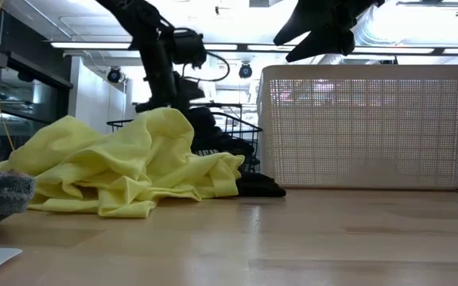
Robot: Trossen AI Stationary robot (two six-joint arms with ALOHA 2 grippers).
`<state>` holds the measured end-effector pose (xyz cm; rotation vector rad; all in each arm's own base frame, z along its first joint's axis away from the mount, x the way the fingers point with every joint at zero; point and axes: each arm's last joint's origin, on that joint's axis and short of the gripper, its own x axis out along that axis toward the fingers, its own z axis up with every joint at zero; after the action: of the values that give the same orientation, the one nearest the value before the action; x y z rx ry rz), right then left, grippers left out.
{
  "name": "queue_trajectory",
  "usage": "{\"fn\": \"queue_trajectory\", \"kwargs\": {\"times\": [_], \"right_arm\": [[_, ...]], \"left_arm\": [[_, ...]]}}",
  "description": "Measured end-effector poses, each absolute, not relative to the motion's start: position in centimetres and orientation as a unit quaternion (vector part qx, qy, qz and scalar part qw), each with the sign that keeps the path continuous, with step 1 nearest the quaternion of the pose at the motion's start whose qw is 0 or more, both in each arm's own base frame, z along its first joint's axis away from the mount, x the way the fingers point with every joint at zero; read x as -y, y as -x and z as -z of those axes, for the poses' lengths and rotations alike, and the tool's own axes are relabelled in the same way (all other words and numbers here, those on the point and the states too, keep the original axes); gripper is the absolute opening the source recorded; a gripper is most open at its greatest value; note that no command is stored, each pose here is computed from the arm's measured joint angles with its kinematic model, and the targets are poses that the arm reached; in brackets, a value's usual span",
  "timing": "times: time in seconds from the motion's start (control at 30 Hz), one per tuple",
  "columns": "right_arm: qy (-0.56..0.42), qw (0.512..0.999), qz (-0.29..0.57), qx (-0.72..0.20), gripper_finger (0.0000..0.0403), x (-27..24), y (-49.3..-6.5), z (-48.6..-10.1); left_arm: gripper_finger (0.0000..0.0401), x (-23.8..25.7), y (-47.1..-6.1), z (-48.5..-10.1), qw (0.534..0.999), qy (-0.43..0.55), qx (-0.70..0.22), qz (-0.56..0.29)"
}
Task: Pick & Place Cloths
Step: Put the black underwear into the wire basket
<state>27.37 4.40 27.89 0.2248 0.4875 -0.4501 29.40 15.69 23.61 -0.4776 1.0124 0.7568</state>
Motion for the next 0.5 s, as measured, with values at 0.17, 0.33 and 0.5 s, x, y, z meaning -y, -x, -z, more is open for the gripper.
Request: {"fn": "queue_trajectory", "kwargs": {"times": [0.17,0.33,0.5], "right_arm": [[-0.11,0.939,0.22,-0.239,0.0275,-4.4,-27.4,-27.9],[-0.109,0.939,0.22,-0.24,0.0275,-4.4,-27.4,-27.9],[-0.109,0.939,0.221,-0.241,0.0275,-4.4,-27.4,-27.9]], "left_arm": [[0.015,-15.5,-29.2,-25.9,0.786,0.228,-0.461,-0.342],[0.0164,-15.0,-28.3,-28.0,0.794,0.233,-0.442,-0.346],[0.0164,-14.1,-27.2,-29.7,0.798,0.234,-0.433,-0.347]]}}
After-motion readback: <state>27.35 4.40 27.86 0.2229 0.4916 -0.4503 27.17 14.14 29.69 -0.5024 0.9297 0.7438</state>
